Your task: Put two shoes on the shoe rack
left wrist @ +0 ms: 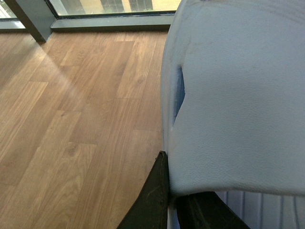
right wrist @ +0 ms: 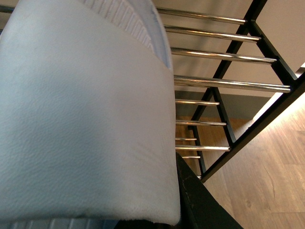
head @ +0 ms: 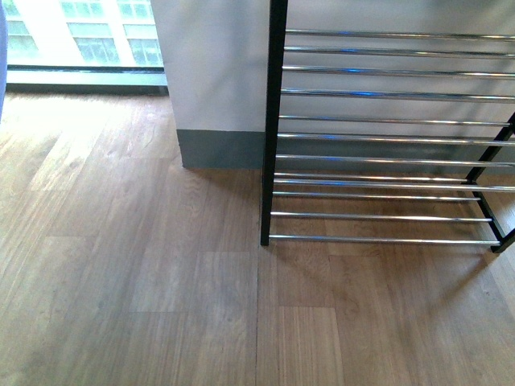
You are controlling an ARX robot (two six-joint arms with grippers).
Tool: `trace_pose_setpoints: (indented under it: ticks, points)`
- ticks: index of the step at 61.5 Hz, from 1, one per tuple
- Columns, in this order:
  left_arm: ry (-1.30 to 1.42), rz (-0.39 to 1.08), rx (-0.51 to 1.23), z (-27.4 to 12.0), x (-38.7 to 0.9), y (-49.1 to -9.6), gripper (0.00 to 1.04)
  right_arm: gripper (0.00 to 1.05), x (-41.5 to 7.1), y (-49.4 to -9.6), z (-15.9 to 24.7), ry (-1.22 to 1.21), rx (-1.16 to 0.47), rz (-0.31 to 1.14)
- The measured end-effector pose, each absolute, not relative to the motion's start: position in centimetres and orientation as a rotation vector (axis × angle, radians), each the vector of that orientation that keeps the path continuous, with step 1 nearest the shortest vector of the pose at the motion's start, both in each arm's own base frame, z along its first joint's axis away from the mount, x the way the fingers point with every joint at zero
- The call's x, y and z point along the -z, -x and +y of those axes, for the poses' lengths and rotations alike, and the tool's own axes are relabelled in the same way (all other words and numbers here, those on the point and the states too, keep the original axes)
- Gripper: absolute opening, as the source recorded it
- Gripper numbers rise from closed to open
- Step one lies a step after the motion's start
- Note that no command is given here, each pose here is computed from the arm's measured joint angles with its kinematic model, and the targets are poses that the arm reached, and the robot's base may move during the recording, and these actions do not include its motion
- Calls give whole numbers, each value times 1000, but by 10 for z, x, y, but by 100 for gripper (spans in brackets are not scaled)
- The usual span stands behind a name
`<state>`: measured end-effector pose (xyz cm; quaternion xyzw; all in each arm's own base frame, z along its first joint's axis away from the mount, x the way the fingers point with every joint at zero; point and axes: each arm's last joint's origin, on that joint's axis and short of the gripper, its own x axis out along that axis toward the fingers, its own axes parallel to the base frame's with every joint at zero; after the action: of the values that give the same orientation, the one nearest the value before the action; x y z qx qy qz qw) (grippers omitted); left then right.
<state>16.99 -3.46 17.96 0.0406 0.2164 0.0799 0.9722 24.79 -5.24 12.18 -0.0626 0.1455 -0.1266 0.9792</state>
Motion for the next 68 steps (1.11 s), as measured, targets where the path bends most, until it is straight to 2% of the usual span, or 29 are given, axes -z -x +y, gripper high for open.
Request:
trace_pose_setpoints:
  ticks: [68]
  points:
    - [-82, 436, -161, -35, -180, -170, 2, 2, -122, -248, -53, 128, 256, 293]
